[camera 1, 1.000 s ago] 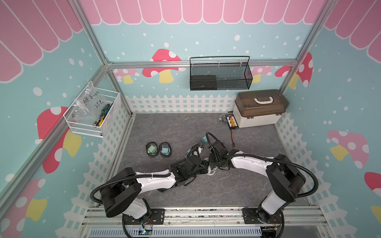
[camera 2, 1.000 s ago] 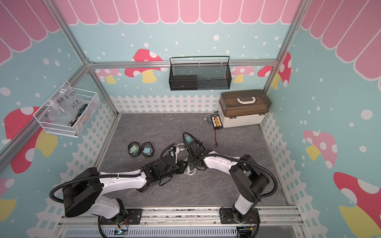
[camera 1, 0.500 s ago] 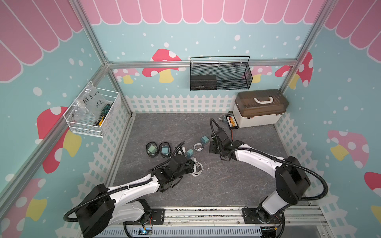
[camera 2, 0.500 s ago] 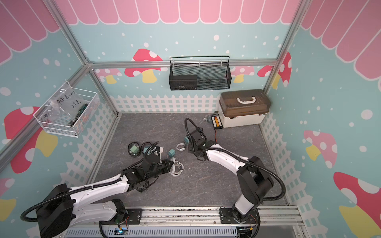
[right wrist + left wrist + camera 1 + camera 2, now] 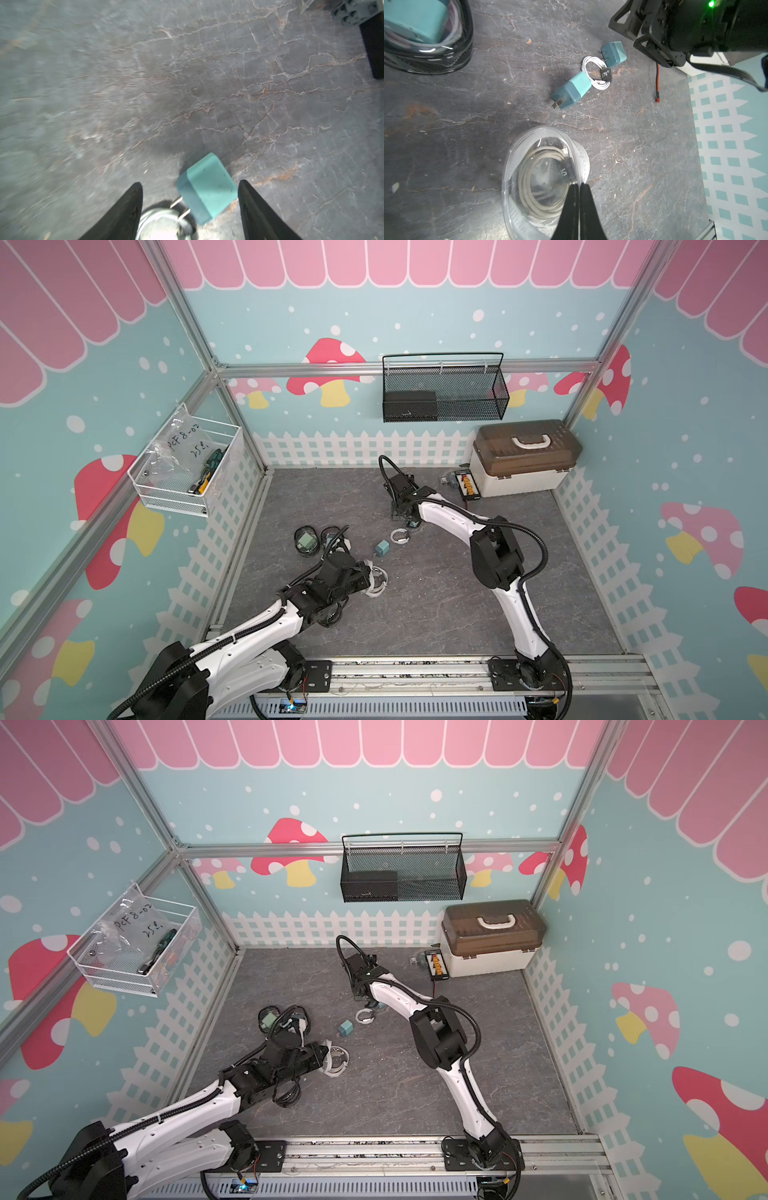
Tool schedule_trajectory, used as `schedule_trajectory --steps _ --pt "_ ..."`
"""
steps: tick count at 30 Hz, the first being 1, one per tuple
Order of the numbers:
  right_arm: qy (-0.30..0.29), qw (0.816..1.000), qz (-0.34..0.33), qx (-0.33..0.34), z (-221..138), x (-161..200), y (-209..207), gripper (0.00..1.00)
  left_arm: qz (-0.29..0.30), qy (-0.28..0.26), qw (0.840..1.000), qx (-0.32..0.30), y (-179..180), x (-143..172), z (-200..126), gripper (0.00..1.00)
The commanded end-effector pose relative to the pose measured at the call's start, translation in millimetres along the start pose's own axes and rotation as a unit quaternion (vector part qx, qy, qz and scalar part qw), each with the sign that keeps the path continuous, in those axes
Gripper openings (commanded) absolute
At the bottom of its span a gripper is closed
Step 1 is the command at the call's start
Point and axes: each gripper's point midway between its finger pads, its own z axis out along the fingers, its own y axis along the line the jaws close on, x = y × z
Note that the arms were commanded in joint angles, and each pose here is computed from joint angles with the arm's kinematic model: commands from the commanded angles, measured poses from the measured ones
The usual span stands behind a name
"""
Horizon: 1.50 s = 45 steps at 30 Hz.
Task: Pack away charging kits
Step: Pick up the plug from the center of the board.
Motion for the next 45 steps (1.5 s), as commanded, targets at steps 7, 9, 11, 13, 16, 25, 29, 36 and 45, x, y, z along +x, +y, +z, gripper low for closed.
schedule_trajectory --steps 7,9,11,13,16,25,29,36,45 --pt "0.043 0.995 -0.027 0.088 7 31 -48 0.71 -0.001 0.011 1.000 0.014 -4 1 9 0.00" --pt "0.041 0.995 -0.021 0.086 4 37 -57 0.71 -0.002 0.014 1.000 0.016 -4 2 10 0.00" --pt "0.039 0.996 -0.014 0.081 0 41 -64 0.71 -0.004 0.016 1.000 0.020 -6 2 12 0.00" --pt "0.038 0.996 -0.006 0.076 -1 44 -72 0.72 -0.005 0.018 1.000 0.022 -6 3 13 0.00" --pt "0.041 0.997 0.003 0.068 -3 50 -82 0.69 -0.007 0.022 0.999 0.028 -8 5 15 0.00" --pt "0.029 0.999 -0.020 0.018 9 38 -66 0.62 -0.006 0.027 0.999 0.045 -16 5 16 0.00" --pt "0.035 0.999 -0.024 0.003 17 35 -56 0.63 -0.006 0.025 0.999 0.046 -17 4 16 0.00" --pt "0.035 0.999 -0.016 -0.002 21 31 -52 0.68 -0.006 0.031 0.998 0.048 -19 5 21 0.00" --pt "0.059 0.997 -0.001 0.047 35 34 -69 0.60 -0.006 0.042 0.997 0.064 -26 8 24 0.00"
